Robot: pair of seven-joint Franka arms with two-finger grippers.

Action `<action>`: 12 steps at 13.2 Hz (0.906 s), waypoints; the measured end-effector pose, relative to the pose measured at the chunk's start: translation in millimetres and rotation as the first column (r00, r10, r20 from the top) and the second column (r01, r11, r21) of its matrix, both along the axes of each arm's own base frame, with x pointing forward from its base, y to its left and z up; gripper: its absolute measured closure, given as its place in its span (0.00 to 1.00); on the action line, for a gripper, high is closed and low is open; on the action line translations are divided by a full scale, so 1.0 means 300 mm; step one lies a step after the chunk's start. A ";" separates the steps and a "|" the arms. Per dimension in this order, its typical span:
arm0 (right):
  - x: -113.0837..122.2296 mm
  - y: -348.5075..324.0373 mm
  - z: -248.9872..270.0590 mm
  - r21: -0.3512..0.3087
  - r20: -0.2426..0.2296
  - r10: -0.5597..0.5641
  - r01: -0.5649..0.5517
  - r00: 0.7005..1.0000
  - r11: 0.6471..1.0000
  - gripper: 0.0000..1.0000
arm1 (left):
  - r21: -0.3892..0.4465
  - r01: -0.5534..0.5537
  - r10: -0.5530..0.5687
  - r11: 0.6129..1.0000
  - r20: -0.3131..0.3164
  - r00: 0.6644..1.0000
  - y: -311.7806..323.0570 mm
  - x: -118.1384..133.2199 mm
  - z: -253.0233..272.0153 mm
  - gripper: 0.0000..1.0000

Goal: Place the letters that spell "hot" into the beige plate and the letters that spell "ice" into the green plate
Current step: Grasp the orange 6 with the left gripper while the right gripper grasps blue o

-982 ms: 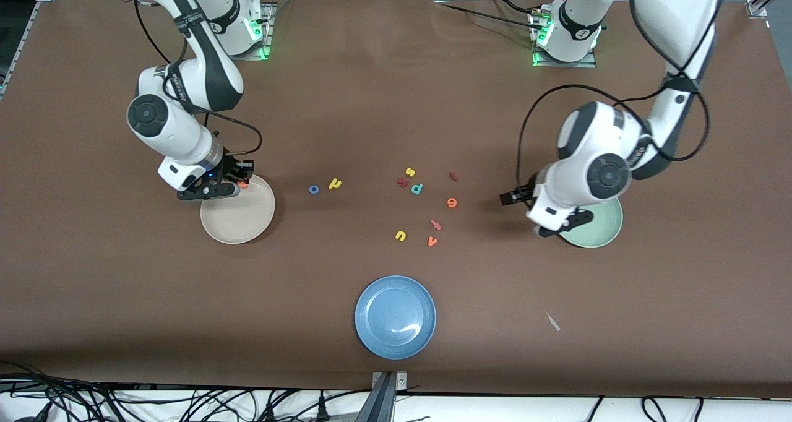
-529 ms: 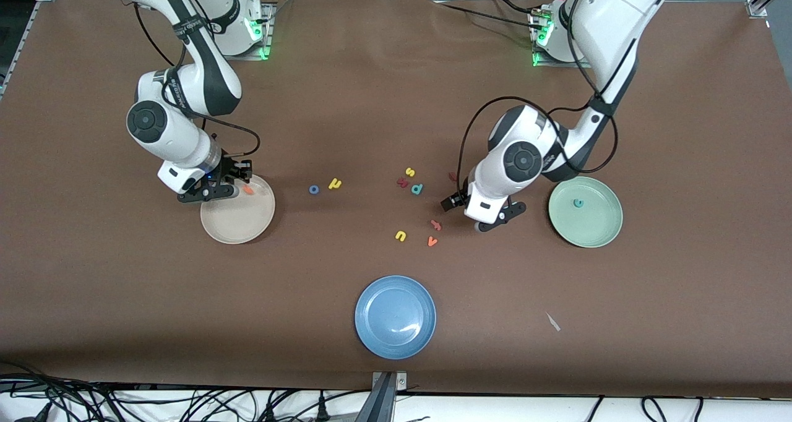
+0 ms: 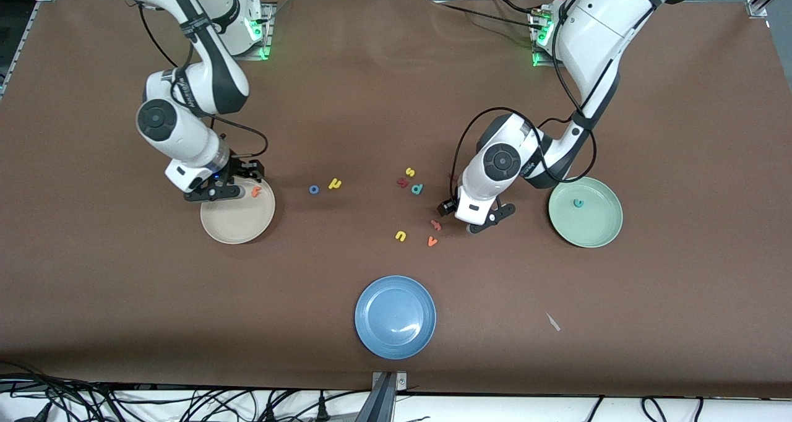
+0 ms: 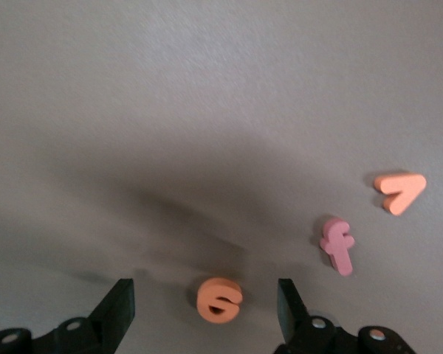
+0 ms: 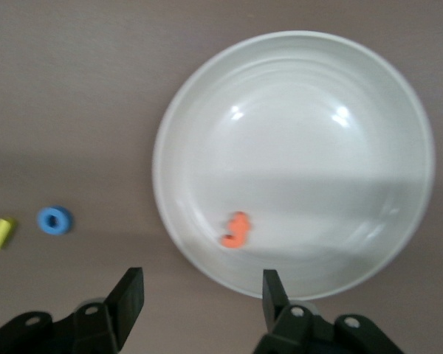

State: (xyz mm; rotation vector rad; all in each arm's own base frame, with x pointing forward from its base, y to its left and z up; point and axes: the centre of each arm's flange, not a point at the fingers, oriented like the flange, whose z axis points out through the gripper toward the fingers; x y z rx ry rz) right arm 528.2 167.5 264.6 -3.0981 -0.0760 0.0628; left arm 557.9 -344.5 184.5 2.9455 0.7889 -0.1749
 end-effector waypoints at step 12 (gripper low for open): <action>-0.075 0.432 -0.233 -0.019 0.025 -0.132 0.133 0.991 0.991 0.26 | 0.040 0.036 -0.036 0.999 0.008 0.999 -0.028 -0.028 -0.039 0.61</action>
